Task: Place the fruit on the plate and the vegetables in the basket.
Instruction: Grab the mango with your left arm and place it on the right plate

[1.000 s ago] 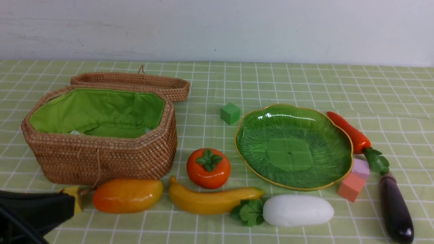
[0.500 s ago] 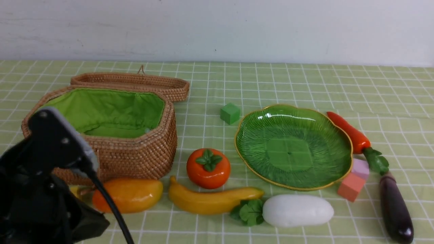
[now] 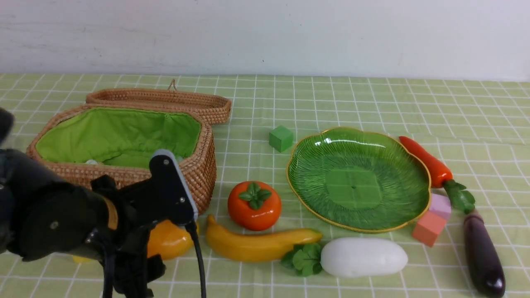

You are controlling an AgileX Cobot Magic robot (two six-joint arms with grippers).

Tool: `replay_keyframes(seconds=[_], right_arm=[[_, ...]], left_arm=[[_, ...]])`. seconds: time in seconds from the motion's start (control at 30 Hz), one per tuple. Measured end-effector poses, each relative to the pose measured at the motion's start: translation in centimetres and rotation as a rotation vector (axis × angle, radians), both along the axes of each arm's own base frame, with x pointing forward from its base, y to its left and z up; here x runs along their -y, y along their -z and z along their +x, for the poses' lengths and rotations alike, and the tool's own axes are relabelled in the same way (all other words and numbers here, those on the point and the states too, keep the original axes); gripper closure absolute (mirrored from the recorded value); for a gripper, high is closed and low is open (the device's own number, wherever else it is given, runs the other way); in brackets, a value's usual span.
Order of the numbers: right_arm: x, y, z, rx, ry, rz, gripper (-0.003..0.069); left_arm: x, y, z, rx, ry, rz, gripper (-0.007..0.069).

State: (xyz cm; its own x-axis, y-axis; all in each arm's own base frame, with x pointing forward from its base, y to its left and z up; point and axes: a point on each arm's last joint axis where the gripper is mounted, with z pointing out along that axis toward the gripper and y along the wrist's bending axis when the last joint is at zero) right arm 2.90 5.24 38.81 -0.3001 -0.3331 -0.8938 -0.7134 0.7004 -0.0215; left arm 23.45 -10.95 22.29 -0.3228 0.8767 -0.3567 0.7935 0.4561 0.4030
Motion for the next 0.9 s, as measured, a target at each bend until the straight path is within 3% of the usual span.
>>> replay_keyframes(seconds=[0.53,0.9], right_arm=[[-0.1,-0.1,-0.1,0.011,-0.025,0.001,0.0634],[-0.2,-0.1,-0.2,0.004,-0.037,0.014,0.0624]], left_arm=[[0.7,4.5,3.2,0.032,0.074,0.159,0.0047],[1.7,4.4,1.9,-0.031,0.074,0.214,0.0094]])
